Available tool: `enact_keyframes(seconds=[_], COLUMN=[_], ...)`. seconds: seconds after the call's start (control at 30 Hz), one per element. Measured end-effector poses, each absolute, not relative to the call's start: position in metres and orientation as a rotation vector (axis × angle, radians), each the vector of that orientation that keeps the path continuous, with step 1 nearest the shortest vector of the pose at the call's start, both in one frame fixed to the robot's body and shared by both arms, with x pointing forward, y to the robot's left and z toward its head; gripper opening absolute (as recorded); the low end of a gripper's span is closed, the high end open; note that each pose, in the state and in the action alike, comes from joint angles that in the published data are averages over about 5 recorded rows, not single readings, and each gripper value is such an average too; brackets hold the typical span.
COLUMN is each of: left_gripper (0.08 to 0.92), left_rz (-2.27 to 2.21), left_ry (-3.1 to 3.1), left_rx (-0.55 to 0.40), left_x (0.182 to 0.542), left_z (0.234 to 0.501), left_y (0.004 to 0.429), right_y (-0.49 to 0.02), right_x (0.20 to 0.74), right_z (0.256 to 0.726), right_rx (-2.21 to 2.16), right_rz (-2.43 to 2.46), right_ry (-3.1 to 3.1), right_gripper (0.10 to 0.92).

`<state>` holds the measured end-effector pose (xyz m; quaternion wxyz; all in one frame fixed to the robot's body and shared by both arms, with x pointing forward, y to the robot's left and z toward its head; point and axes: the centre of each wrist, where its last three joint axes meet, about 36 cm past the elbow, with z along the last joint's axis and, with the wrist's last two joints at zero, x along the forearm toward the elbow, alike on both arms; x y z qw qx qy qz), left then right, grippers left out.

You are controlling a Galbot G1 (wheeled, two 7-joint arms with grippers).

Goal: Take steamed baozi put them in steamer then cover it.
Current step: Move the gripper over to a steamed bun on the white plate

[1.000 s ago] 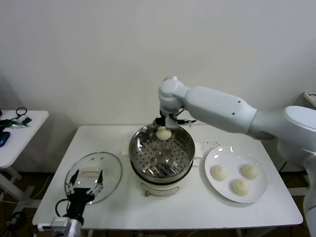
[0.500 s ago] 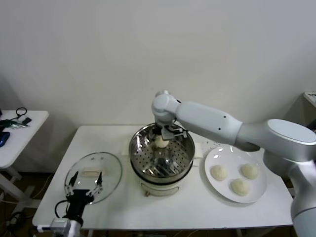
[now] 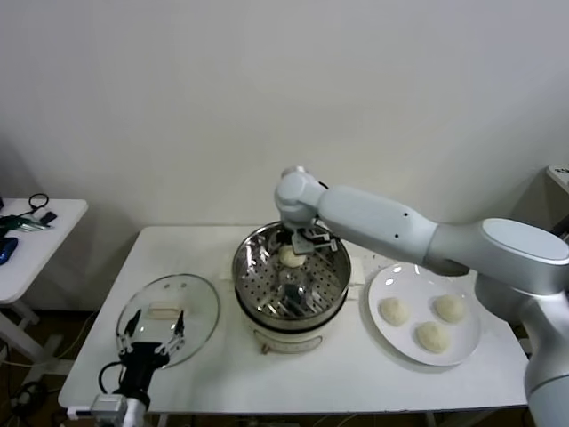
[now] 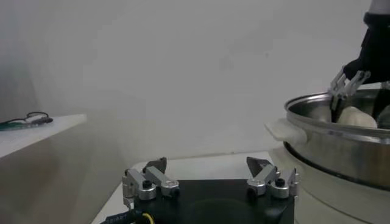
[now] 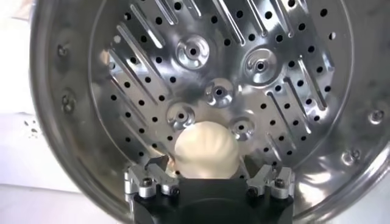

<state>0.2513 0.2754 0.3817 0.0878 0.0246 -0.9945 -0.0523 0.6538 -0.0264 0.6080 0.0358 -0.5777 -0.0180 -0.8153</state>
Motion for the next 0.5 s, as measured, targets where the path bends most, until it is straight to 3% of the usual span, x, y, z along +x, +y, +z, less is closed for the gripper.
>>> enact_keyframes(seconds=[0.23, 0.5], left_gripper=[0.823, 0.823], left_rz=[-0.154, -0.15], left_ry=[-2.966, -2.969], left_rx=[0.063, 0.054], left_x=[0.252, 0.251], left_z=[0.383, 0.385], left_y=[0.274, 0.272], right_y=[-0.063, -0.147], right_x=[0.657, 0.657], right_z=[0.649, 0.678], right_rx=[-1.821, -1.929], right_rz=[-2.537, -2.54], right_ry=[0.138, 0.783], right_gripper=[0.823, 0.823])
